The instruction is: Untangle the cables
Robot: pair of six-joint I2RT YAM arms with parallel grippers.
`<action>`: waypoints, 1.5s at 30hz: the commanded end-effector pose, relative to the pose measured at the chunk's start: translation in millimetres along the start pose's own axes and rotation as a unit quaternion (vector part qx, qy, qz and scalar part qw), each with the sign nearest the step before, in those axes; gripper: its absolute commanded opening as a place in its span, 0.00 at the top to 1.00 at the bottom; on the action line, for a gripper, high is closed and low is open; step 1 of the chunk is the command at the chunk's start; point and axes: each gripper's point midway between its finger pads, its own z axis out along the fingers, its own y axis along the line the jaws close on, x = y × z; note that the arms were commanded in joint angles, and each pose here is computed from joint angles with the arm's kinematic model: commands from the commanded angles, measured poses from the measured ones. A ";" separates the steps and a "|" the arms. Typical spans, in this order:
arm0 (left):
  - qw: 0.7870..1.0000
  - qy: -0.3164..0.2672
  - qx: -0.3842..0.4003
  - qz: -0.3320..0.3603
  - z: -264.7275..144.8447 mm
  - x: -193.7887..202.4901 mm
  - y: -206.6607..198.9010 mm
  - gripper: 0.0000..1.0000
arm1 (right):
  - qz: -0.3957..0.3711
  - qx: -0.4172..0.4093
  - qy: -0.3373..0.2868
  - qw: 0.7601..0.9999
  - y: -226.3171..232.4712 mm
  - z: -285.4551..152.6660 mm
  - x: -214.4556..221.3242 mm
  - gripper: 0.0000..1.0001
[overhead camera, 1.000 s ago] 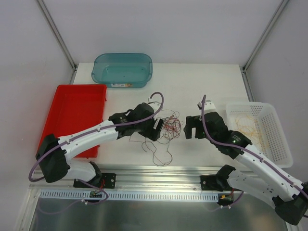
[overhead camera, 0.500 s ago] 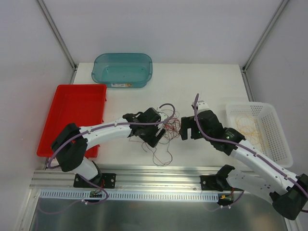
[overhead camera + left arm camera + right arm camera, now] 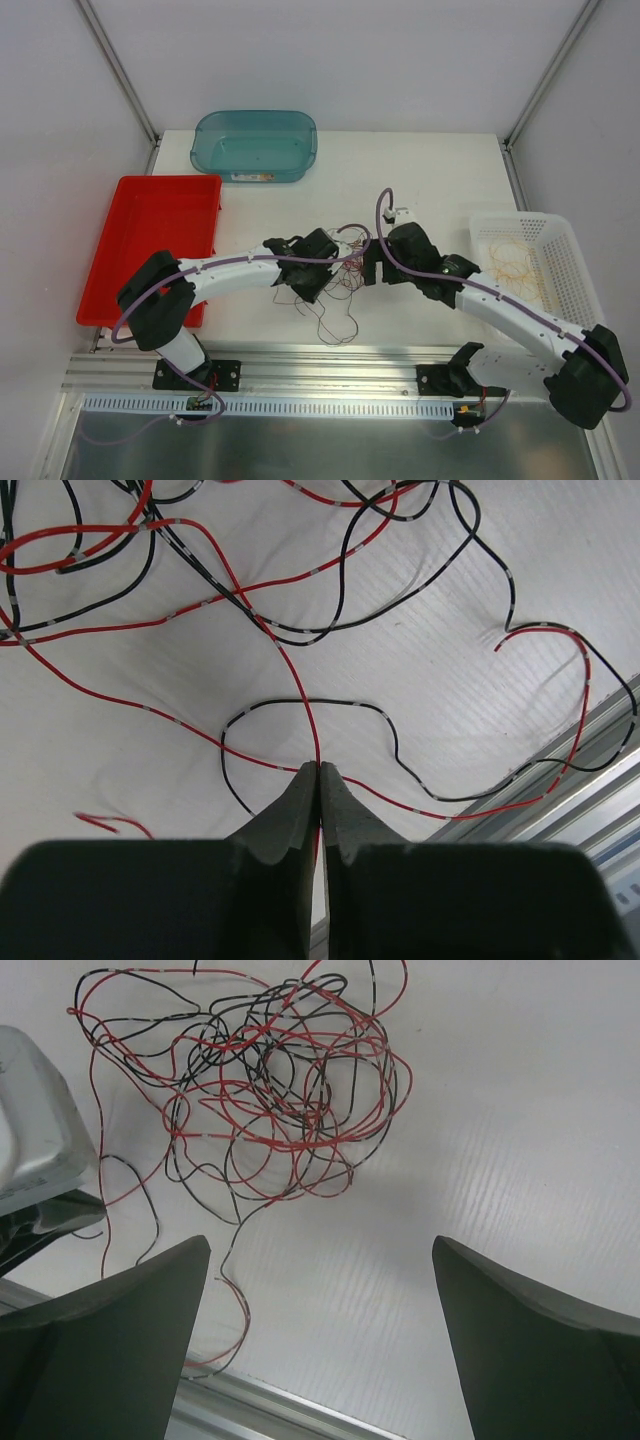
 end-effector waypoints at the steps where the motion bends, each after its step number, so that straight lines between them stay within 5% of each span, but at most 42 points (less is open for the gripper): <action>1: 1.000 -0.007 0.017 0.000 -7.2 2.4 -8.5 1.00 | 0.036 -0.023 -0.034 0.999 18.7 12.4 -23.7 0.01; 16: 0.993 -0.112 0.034 -0.034 -66.3 -24.6 -16.9 1.00 | 0.116 -0.025 0.023 0.993 31.0 97.3 -9.6 0.07; 24: 0.969 -0.236 -0.002 -0.073 -136.6 -56.4 3.7 1.00 | 0.150 0.035 0.037 0.987 -7.7 99.6 6.9 0.64; 26: 0.955 -0.280 -0.012 -0.101 -166.5 -67.2 18.6 1.00 | 0.158 0.056 0.031 0.985 -24.2 91.8 3.9 0.84; 29: 0.929 -0.340 -0.031 -0.140 -211.1 -78.9 44.2 1.00 | 0.174 0.092 0.024 0.980 -55.2 77.4 4.0 0.99; 35: 0.870 -0.432 -0.152 -0.184 -307.9 -88.1 98.9 1.00 | 0.209 0.143 0.002 0.967 -110.5 43.7 -0.8 0.99; 39: 0.845 -0.434 -0.234 -0.206 -341.8 -89.8 128.9 1.00 | 0.225 0.167 -0.002 0.960 -133.5 27.0 -2.1 0.99; 45: 0.779 -0.454 -0.349 -0.256 -406.1 -80.7 170.9 1.00 | 0.241 0.173 -0.004 0.955 -144.9 13.9 -1.6 0.99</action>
